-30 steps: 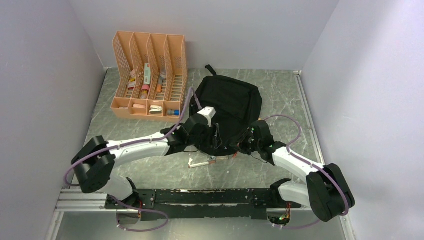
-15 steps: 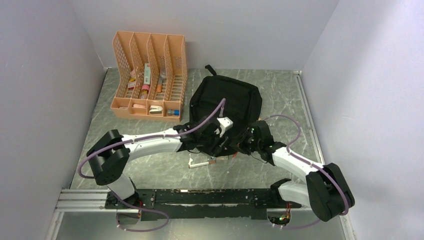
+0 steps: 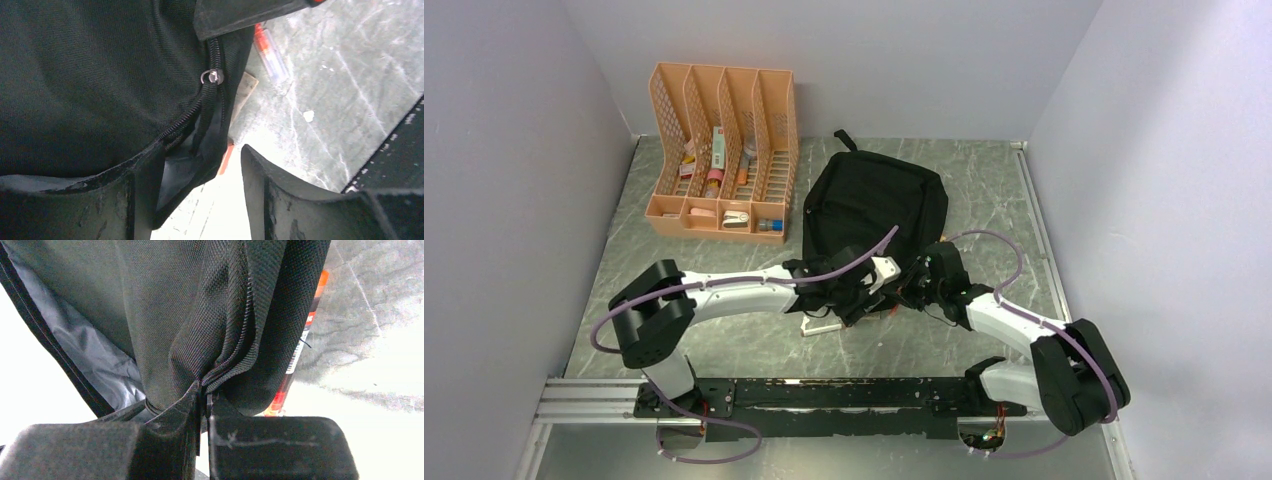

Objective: Pack the student bag
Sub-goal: Zip the student bag at the center of the board.

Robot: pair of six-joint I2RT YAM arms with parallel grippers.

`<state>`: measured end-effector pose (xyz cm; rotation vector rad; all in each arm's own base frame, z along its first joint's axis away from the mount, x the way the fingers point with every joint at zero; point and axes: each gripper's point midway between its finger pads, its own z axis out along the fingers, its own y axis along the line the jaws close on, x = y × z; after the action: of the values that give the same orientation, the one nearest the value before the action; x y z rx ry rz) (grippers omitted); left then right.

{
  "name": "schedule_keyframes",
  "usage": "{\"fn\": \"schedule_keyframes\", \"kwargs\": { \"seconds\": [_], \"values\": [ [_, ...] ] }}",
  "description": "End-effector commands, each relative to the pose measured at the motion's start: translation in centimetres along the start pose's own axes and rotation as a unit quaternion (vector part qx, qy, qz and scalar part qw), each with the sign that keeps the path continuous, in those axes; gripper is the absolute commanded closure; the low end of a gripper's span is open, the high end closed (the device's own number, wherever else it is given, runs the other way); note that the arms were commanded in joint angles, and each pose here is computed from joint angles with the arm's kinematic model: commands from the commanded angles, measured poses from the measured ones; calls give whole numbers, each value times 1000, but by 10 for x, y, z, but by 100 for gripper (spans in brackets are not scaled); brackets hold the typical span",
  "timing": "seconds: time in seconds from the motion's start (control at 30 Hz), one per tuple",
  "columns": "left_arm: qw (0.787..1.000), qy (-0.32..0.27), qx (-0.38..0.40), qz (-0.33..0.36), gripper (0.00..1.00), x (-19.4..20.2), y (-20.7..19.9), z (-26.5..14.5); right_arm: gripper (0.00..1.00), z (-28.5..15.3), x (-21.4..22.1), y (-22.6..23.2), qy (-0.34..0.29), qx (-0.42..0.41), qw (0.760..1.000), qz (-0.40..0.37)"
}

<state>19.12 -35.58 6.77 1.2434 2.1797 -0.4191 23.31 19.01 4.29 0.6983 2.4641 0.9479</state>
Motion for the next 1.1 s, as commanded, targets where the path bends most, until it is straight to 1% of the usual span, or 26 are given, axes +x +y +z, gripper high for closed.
{"fn": "schedule_keyframes", "kwargs": {
  "seconds": [0.0, 0.1, 0.17, 0.37, 0.5, 0.63, 0.73, 0.87, 1.0, 1.07],
  "values": [
    [999, -8, -29, 16, 39, -12, 9, 9, 93, 1, 7, 0, 15, -8, 1000, -3],
    [999, -19, -35, 12, 43, -22, 10, 6, 93, 1, 7, 0, 16, -7, 1000, -7],
    [999, -33, -26, 12, 42, -30, 8, 1, 93, 1, 7, -1, 16, -5, 1000, -7],
    [996, -90, 15, 5, 37, -57, -5, -25, 93, 1, 8, -3, 15, -5, 1000, -4],
    [993, -115, 30, -11, 35, -66, -1, -34, 93, 2, 9, -4, 18, -5, 1000, -4],
    [993, -110, 33, -24, 35, -64, 12, -29, 94, 2, 9, -4, 19, -5, 1000, -6],
    [995, -94, 35, -13, 38, -59, 13, -21, 94, 2, 9, -4, 19, -6, 1000, -6],
    [997, -68, 24, 18, 39, -47, 18, -6, 94, 1, 9, -3, 18, -6, 1000, -5],
    [996, -63, 56, 37, 39, -41, 7, -6, 94, 1, 9, -4, 16, -6, 1000, -3],
    [996, -59, 60, 42, 39, -37, 6, -5, 94, 1, 9, -4, 18, -6, 1000, -4]
  ]
}}
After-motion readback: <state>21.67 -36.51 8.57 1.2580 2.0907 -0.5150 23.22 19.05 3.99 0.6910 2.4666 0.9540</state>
